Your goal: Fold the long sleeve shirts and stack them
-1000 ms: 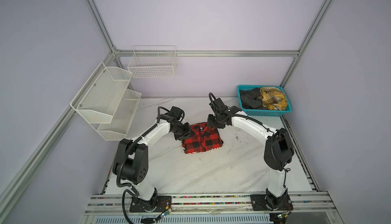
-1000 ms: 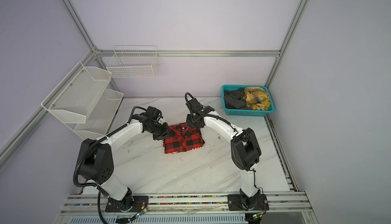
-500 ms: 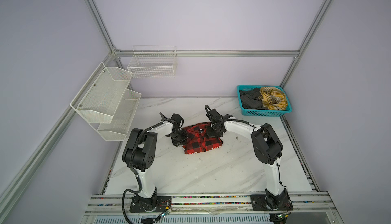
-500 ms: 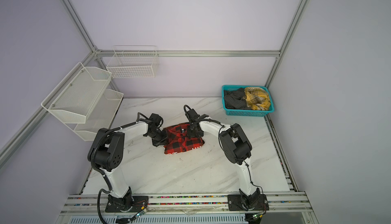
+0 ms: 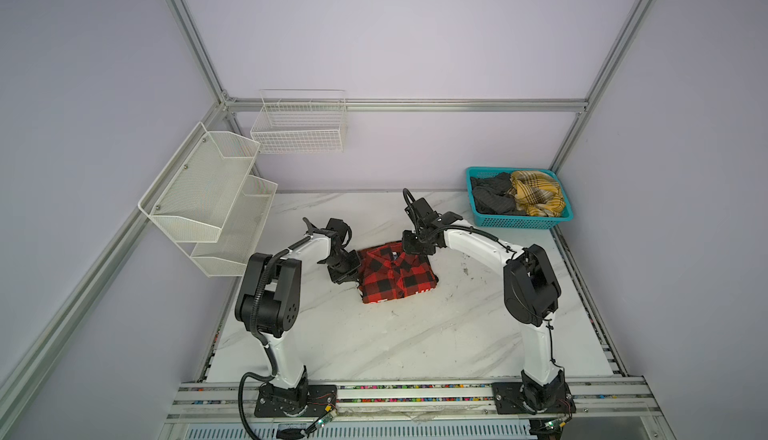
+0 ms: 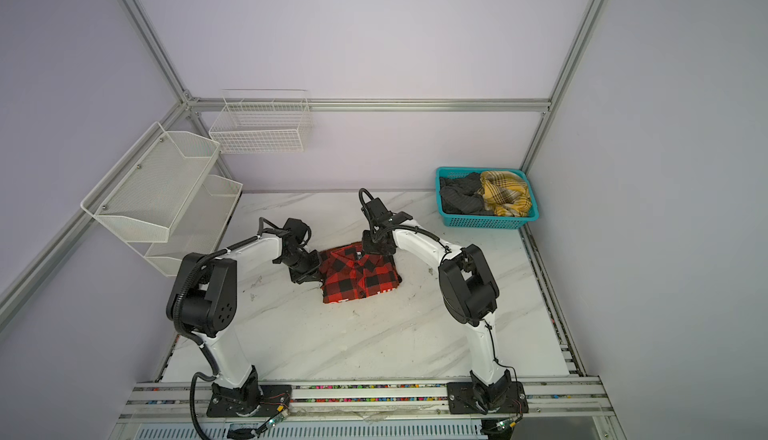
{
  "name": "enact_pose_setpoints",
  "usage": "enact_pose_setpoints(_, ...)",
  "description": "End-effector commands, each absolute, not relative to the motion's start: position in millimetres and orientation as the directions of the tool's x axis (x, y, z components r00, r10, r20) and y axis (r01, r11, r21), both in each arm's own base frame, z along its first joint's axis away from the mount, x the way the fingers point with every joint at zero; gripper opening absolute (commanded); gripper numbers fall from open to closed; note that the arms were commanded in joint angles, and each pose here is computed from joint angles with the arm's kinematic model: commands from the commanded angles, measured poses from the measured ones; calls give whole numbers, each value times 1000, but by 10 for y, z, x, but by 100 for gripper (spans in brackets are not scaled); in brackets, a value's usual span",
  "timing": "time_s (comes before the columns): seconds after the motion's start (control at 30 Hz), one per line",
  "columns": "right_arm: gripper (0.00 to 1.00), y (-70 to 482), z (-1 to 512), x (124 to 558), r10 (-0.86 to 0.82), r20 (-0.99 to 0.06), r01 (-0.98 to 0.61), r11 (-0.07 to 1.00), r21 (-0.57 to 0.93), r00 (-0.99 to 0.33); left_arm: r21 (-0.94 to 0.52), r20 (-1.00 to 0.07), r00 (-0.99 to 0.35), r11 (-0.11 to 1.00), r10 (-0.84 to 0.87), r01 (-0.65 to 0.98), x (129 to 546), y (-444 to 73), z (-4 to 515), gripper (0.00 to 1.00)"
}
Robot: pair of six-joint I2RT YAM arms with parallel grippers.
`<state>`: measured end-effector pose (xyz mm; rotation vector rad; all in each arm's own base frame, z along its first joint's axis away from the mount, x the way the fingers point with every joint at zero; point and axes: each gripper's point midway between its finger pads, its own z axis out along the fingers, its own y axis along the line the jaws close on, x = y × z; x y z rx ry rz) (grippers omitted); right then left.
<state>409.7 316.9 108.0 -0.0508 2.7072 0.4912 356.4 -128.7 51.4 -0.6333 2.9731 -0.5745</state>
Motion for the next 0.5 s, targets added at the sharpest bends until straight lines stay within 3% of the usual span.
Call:
enact_pose_setpoints(0.0, 25, 2998, 1018, 4164, 42, -368, -74, 953, 294, -929, -427, -137, -911, 853, -389, -300, 3887, -1319, 1281, 14)
enact_pose_setpoints(0.17, 21, 3034, 755, 4212, 8, -344, -92, 958, 272, -939, -476, -131, -934, 848, -332, -235, 3907, -1711, 1393, 19)
enact_pose_setpoints(0.47, 20, 3010, 429, 4217, -13, -304, -93, 964, 249, -953, -460, -22, -926, 826, -376, -325, 4114, -1738, 682, 20)
